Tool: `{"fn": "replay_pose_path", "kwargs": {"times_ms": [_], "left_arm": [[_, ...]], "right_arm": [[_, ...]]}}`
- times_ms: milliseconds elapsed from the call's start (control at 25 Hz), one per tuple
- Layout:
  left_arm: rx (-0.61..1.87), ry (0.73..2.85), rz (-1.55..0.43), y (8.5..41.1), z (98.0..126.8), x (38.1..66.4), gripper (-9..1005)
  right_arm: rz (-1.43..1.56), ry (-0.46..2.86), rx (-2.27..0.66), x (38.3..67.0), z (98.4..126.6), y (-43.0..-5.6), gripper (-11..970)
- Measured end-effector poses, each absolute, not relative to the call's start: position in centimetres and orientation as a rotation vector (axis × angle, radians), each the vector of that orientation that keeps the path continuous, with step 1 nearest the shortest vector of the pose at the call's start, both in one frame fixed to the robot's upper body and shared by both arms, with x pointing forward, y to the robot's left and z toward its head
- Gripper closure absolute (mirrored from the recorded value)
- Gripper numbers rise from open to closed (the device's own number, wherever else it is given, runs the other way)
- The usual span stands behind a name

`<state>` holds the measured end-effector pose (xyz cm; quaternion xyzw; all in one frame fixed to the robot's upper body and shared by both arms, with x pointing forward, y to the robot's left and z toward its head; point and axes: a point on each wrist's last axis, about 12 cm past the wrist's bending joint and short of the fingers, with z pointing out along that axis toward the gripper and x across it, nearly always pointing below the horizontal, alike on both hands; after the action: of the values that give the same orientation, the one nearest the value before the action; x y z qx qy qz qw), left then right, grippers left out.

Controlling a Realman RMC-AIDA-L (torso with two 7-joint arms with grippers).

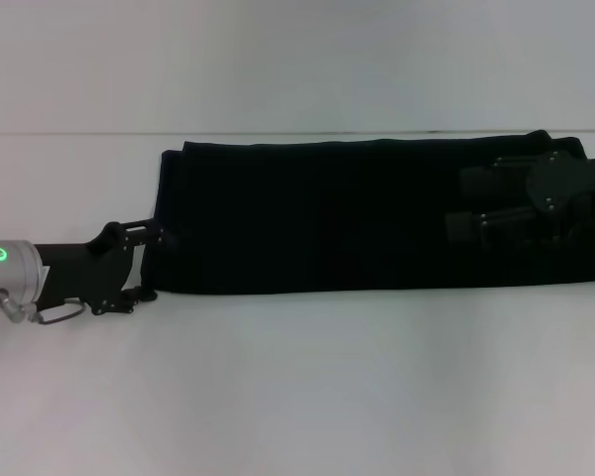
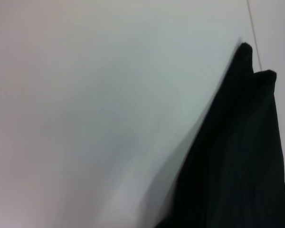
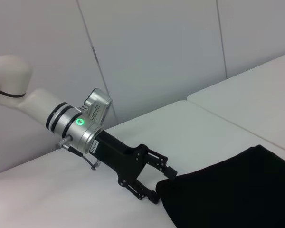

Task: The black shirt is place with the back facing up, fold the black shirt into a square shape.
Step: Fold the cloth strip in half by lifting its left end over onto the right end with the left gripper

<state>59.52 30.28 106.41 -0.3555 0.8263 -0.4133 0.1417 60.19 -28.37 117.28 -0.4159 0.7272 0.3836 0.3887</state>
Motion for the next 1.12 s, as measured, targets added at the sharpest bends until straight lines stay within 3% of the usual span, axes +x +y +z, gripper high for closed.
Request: {"fn": "replay_pose_path", "kwargs": {"times_ms": [1120], "left_arm": [[-0.958,2.374,-1.154,30.28,107.12,60.45,165]], "right_arm": [[0.983,1.848,-1.059,60.08,117.27,-28.41,61]]}}
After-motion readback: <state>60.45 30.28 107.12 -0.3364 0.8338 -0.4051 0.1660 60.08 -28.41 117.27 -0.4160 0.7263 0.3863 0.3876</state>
